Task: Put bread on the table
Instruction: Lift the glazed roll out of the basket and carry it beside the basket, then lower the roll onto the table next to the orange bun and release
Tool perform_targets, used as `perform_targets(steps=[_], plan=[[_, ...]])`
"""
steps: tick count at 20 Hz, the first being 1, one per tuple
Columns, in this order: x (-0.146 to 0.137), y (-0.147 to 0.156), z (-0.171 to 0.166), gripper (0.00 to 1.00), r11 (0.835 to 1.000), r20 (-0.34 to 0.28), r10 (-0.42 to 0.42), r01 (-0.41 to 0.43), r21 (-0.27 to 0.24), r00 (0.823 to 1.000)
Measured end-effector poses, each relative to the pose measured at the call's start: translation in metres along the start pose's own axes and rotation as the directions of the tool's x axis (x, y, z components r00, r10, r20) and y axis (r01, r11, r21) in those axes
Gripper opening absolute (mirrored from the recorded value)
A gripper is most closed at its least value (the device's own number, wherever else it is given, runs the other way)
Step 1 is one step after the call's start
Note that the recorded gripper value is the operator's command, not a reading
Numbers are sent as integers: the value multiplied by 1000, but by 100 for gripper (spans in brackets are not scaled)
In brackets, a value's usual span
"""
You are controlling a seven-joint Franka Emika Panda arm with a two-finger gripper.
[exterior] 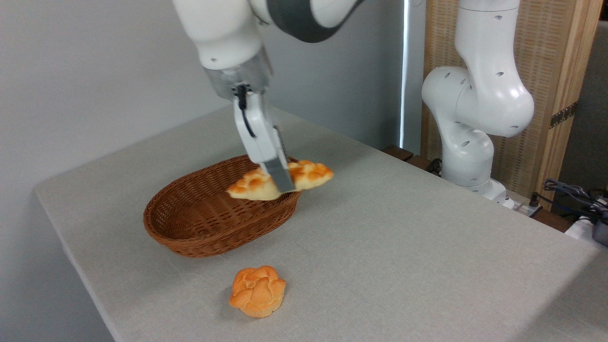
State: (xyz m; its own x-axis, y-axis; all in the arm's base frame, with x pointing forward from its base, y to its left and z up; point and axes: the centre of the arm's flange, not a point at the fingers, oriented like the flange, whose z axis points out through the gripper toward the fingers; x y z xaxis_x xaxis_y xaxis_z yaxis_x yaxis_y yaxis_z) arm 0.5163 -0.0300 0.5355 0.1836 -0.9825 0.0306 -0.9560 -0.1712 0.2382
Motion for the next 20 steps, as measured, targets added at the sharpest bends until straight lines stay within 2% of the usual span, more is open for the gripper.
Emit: perform_targets(steps=[3, 7, 9, 12, 13, 15, 16, 20], plan=[[-18, 0, 9, 34, 1000, 2, 15, -15, -26, 1000], [-34, -2, 36, 35, 998, 72, 3, 1, -63, 997], [-45, -6, 46, 36, 998, 78, -12, 17, -63, 997], [-53, -9, 52, 43, 998, 86, -24, 29, -60, 996], [-54, -10, 53, 55, 998, 92, -24, 30, -61, 995], [-54, -10, 55, 68, 998, 96, -23, 29, -64, 995], [-53, -11, 55, 71, 998, 96, -23, 29, -64, 995], [-53, -11, 61, 73, 997, 100, -21, 28, -75, 995]])
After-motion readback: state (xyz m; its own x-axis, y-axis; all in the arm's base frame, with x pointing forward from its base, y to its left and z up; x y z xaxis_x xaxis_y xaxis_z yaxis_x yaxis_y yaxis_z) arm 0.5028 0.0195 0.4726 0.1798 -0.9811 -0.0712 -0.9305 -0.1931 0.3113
